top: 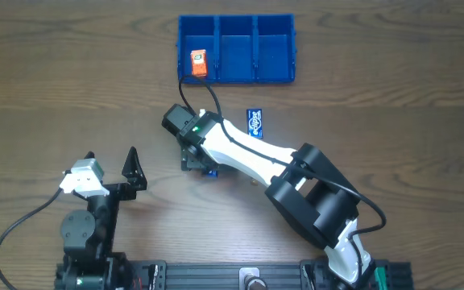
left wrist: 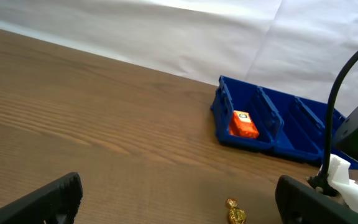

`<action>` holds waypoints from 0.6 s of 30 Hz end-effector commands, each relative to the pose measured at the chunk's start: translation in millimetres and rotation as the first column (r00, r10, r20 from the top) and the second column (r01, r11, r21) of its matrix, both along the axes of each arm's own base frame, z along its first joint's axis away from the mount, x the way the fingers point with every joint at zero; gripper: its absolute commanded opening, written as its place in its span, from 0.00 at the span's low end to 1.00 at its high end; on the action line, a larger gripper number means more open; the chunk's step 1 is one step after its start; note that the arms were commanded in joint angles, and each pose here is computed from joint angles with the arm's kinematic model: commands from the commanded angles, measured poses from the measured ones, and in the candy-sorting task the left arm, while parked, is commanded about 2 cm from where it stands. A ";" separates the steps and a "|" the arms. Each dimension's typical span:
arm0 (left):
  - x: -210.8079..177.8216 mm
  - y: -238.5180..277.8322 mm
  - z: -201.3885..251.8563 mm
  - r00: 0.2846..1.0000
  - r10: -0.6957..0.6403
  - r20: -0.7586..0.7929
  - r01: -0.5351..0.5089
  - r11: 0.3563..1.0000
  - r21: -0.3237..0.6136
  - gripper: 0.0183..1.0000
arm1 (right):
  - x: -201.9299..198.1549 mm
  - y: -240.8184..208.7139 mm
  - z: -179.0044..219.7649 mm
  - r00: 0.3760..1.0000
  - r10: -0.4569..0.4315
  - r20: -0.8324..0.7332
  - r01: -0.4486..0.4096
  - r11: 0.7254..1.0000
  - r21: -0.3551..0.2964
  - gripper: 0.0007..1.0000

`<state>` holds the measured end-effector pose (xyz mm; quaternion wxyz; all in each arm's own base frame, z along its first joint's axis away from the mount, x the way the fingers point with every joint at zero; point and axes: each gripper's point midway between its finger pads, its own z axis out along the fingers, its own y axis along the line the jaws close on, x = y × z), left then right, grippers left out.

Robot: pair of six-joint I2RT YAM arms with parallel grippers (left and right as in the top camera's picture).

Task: Sort Candies Into Trays

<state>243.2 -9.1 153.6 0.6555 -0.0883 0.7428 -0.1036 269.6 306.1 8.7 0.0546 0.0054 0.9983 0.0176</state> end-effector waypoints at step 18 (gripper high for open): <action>0.3 -0.8 -17.1 0.999 -0.008 -0.038 0.008 1.000 0.013 1.00 | 47.3 -3.8 64.5 0.987 0.034 0.160 -0.021 0.997 -0.081 0.20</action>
